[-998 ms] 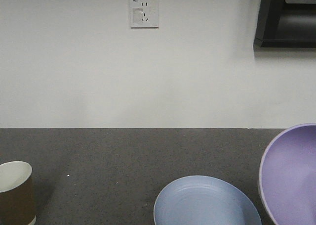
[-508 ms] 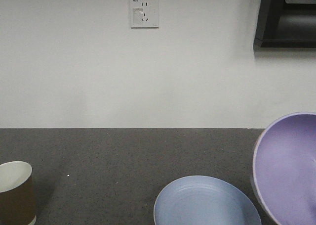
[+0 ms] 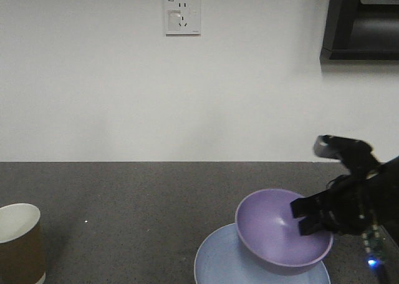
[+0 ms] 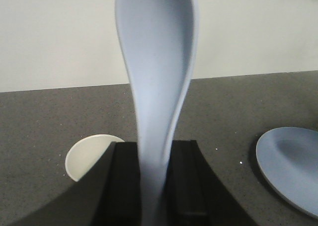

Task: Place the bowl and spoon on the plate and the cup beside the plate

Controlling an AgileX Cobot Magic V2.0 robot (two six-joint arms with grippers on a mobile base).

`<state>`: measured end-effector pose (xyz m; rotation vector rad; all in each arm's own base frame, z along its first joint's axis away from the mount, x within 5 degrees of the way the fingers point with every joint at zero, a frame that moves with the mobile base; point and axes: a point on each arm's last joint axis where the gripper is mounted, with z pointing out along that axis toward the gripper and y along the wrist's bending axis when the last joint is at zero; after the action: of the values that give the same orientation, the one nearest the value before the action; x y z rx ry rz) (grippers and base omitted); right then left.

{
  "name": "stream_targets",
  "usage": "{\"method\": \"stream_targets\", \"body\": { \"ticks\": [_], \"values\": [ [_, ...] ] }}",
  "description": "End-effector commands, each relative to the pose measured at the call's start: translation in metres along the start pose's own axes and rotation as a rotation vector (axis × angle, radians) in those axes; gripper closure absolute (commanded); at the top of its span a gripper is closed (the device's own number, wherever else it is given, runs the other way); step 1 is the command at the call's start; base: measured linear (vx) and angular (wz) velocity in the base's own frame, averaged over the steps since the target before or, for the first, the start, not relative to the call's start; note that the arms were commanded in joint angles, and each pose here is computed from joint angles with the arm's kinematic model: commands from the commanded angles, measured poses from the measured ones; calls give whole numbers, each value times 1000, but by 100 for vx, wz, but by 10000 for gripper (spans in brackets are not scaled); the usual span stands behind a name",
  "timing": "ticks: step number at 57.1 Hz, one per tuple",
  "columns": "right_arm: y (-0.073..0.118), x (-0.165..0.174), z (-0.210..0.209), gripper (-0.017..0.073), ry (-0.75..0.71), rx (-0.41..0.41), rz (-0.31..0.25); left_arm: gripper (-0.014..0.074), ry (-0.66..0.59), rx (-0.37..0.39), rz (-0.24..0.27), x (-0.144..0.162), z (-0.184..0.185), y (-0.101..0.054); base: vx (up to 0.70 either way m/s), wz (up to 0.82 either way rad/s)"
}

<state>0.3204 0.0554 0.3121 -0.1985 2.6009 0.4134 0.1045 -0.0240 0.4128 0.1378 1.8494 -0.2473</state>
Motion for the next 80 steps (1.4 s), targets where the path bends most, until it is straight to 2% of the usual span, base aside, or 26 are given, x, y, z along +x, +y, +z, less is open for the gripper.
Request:
{"method": "stream_targets", "body": {
  "ticks": [1,11,30,39,47,63,68,74,80],
  "values": [
    [13,-19,10,568,-33,20,-32,594,-90,11,-15,-13,-4,-2,0,0],
    [12,-28,39,568,8,-24,-17,594,-63,14,-15,-10,-4,-2,0,0],
    [3,-29,73,563,21,-11,9,594,-51,16,-16,-9,-4,-2,0,0],
    [2,-29,74,514,23,-11,11,594,-47,16,-16,-9,-4,-2,0,0],
    [3,-28,73,412,32,-14,11,594,-42,17,-16,-8,-4,-2,0,0],
    [4,-28,67,41,28,-16,7,594,-29,18,-16,-7,-3,-3,0,0],
    [8,-31,55,-38,-10,-15,-9,594,-25,19,-16,-7,-3,-3,0,0],
    [12,-34,32,-94,-84,-1,-56,594,-25,19,-16,-7,-3,-3,0,0],
    [17,-35,-3,-99,-160,39,-118,594,-16,18,-17,-7,0,-2,0,0]
  ]
}}
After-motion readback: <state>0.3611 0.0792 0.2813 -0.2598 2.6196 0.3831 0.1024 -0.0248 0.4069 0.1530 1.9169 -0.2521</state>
